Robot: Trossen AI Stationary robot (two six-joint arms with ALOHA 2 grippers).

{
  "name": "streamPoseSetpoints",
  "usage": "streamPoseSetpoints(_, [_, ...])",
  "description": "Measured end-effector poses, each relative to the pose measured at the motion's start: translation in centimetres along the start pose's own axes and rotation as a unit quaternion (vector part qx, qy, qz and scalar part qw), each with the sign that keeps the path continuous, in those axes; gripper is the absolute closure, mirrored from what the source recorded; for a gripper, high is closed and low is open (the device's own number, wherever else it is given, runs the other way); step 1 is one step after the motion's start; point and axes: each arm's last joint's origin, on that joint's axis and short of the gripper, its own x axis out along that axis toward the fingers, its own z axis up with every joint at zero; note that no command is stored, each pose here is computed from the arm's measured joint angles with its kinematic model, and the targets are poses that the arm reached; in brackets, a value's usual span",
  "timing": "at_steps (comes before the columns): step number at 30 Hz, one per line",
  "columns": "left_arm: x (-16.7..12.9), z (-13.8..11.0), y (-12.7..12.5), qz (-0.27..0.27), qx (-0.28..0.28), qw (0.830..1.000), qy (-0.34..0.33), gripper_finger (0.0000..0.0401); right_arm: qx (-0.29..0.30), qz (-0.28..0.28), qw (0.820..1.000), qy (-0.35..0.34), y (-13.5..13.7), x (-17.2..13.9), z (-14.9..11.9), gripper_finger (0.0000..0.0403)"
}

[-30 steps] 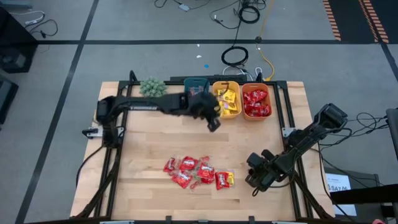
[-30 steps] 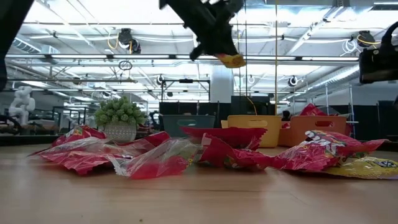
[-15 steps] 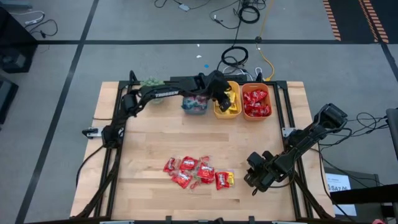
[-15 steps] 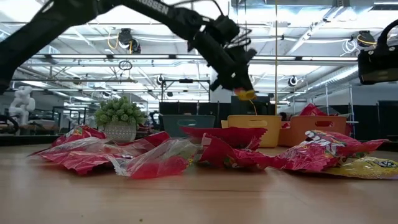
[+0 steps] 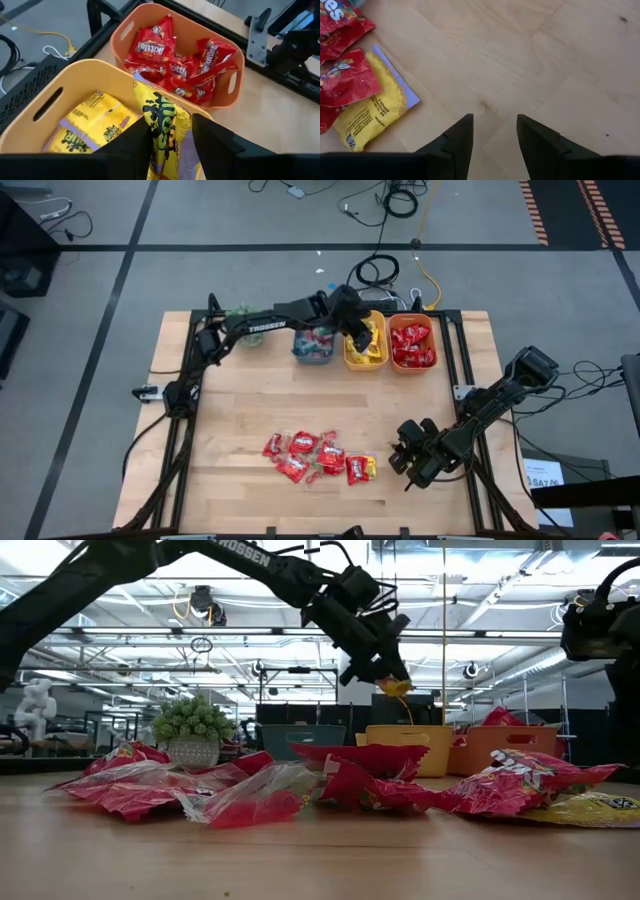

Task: Sort candy
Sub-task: Put the yellow candy into the yellow bin, then put the red candy into the orange bin

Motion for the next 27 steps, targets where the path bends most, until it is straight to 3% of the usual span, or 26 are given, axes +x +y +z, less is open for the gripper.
streamPoseSetpoints(12, [0.1, 1.6, -2.1, -0.031, 0.028, 0.994, -0.099, 0.0255, -0.015, 0.000, 1.000, 0.000, 0.0, 0.0, 0.0, 0.0261])
streamPoseSetpoints(27, [0.2, 1.2, -2.2, -0.025, 0.024, 0.996, -0.076, 0.0255, -0.016, 0.006, 1.000, 0.002, 0.1, 0.0, 0.0, 0.0261])
